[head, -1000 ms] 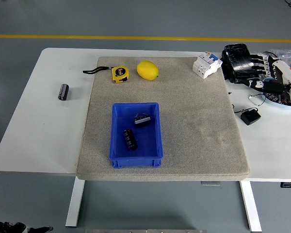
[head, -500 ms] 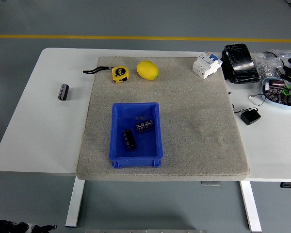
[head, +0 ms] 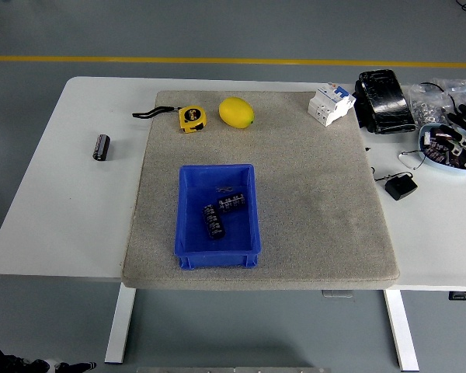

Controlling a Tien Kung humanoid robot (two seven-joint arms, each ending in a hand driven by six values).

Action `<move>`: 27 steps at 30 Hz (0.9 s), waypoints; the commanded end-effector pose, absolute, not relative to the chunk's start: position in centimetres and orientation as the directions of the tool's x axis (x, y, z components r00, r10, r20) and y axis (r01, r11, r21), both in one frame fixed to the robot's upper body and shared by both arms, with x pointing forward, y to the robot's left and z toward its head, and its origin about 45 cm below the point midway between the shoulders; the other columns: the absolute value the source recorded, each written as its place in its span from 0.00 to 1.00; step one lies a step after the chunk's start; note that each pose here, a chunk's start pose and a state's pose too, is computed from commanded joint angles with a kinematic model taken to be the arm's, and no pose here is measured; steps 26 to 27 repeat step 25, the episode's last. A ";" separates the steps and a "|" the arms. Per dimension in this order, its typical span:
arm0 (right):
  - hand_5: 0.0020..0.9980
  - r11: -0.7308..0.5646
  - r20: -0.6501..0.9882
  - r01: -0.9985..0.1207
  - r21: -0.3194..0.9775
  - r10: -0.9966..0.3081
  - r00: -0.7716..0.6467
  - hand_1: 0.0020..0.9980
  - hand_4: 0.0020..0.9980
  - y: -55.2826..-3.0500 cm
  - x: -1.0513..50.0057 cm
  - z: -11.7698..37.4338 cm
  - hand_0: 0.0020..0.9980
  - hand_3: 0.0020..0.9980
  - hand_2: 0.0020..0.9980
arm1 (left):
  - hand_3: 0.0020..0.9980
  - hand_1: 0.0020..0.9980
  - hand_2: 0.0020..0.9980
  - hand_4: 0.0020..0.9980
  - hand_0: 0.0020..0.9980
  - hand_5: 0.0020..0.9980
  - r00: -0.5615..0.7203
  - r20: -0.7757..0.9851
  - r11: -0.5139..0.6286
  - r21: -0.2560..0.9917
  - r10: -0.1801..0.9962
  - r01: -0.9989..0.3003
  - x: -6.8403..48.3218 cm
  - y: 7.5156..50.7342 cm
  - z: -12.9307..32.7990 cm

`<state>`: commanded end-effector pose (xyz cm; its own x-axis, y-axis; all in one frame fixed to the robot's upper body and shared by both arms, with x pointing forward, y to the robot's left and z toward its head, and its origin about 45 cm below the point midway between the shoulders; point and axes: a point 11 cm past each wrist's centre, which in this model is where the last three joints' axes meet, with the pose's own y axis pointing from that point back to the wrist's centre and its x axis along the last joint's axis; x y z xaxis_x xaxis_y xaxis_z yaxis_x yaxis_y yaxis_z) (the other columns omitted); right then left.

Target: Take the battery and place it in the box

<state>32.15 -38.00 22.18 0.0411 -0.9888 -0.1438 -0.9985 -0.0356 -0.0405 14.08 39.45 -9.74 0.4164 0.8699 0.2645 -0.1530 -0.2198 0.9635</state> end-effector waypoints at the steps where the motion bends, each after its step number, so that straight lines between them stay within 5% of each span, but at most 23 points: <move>1: 0.75 -0.031 -0.141 -0.999 -0.039 -0.989 0.036 0.79 1.00 -38.1 32.1 22.1 0.82 0.84 0.83 | 0.67 0.80 0.83 0.74 0.78 0.64 0.419 0.265 -0.220 0.963 0.868 -0.154 14.0 39.5 -9.7; 27: 0.75 0.036 -0.116 -0.997 0.069 -0.992 -0.044 0.79 1.00 -39.9 28.9 19.1 0.81 0.83 0.83 | 0.68 0.81 0.84 0.74 0.90 0.64 0.477 0.228 -0.212 0.973 0.849 -0.087 8.0 39.1 -11.4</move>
